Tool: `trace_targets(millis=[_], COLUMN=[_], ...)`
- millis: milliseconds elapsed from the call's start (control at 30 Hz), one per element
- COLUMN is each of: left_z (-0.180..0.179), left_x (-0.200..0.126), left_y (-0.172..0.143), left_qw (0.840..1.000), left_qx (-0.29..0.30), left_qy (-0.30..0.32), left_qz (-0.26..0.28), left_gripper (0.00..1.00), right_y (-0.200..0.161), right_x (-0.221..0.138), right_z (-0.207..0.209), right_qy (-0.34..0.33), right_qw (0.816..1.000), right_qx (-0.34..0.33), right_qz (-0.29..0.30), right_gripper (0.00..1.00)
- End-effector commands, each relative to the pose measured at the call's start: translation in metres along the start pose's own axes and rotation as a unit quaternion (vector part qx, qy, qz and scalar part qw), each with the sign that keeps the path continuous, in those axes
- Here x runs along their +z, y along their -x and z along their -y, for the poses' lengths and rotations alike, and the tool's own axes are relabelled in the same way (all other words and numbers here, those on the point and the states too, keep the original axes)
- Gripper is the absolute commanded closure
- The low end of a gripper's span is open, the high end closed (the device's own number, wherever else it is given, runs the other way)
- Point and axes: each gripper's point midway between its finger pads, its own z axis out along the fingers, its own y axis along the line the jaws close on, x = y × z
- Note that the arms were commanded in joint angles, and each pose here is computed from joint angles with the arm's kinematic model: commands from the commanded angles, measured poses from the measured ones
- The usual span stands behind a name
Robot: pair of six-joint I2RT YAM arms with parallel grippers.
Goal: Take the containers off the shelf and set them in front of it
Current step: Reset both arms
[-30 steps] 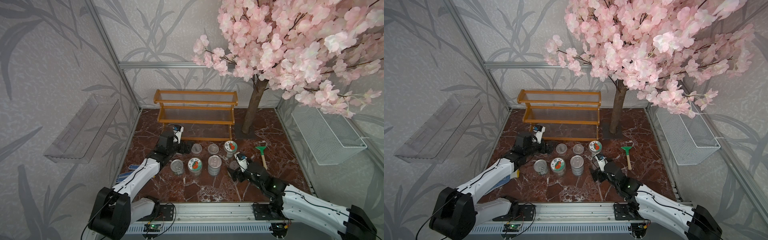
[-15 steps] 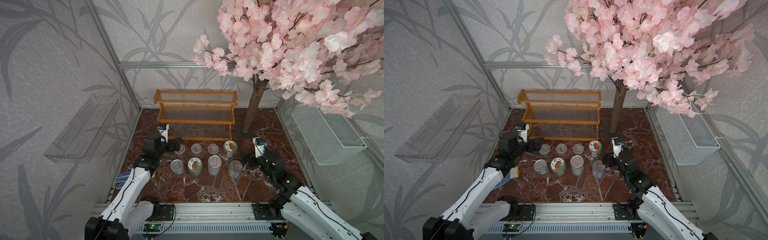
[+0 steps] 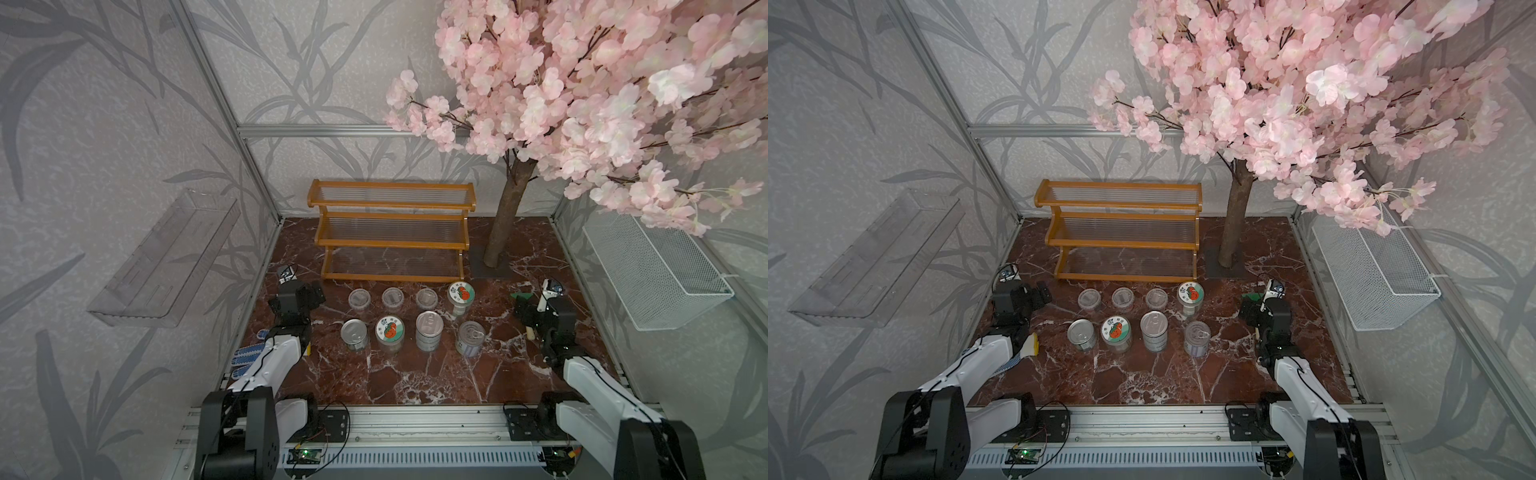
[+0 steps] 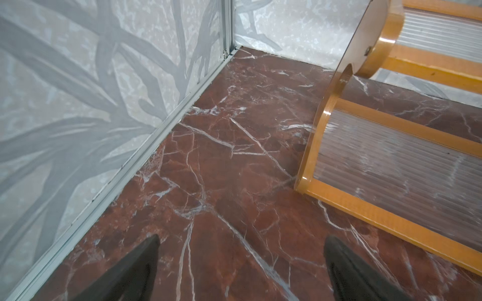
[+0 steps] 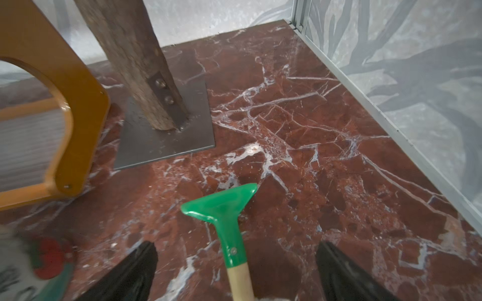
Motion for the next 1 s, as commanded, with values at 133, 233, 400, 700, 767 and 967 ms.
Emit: trace_targets(millis=[133,233,400,700,767,967], left_z=[-0.001,0.015,0.019,0.016,0.018,0.026], left_x=[0.027,0.021,0.034,0.023,0.019,0.018], left_y=[0.014,0.026,0.022,0.018,0.017,0.019], left_qw=[0.998,0.993,0.993,0.994,0.994,0.993], left_qx=[0.020,0.035,0.047,0.035,0.037,0.047], left_qy=[0.020,-0.029,-0.031,-0.014,-0.012,-0.006], left_qz=[0.057,0.108,0.099,0.101,0.105,0.112], left_gripper=[0.00,0.00,0.00,0.00,0.00,0.00], right_y=[0.062,0.051,0.051,0.050,0.050,0.048], right_x=[0.041,0.054,0.055,0.056,0.052,0.048], right_z=[-0.028,-0.028,-0.033,-0.031,-0.034,-0.038], right_qy=[0.055,0.059,0.072,0.028,0.035,0.041], right_qw=[0.990,0.989,0.989,0.991,0.989,0.987], right_qx=[-0.025,-0.025,-0.034,-0.050,-0.054,-0.064], right_qz=[0.124,0.133,0.127,0.124,0.133,0.140], right_gripper=[0.01,0.01,0.01,0.01,0.01,0.01])
